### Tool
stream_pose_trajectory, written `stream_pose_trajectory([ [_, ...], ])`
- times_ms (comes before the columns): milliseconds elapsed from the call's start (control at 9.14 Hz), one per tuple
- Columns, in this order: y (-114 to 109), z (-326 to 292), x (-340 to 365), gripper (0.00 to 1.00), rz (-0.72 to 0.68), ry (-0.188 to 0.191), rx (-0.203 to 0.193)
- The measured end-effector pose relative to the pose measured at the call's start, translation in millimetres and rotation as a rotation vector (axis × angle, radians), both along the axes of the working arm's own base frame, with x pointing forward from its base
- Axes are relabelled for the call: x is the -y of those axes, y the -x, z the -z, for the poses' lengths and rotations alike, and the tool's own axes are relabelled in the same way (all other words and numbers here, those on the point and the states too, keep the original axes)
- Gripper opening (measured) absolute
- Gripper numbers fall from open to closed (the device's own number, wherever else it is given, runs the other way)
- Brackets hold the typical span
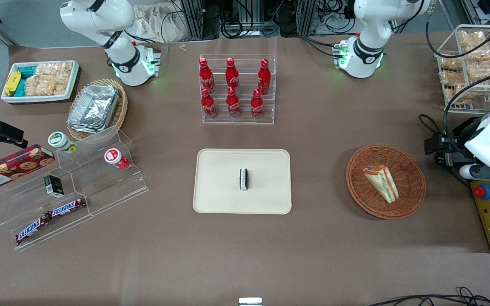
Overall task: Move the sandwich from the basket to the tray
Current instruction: 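Move the left gripper down over the wrapped sandwich in the wicker basket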
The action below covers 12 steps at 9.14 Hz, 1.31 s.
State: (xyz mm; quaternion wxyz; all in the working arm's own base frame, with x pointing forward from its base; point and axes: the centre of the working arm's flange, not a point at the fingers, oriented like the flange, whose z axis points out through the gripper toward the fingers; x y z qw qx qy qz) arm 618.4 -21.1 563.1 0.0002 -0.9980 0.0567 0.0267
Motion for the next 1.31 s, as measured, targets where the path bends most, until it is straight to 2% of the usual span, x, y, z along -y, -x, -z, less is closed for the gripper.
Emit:
stream_pose_trajectory([
  [328, 0.2, 1.2, 0.0, 1.0, 0.001, 0.0, -0.006],
  [547, 1.9, 9.9, -0.7, 1.0, -0.013, -0.002, -0.037],
  [656, 2.4, 23.6, -0.7, 0.99, -0.034, -0.005, -0.058],
  [984, 3.5, 92.9, 1.0, 0.98, -0.113, -0.013, -0.091],
  [1094, 4.5, 116.7, 1.7, 0.98, -0.168, -0.017, -0.082],
  [1312, 5.7, 169.0, 3.8, 0.98, -0.301, -0.015, -0.025],
])
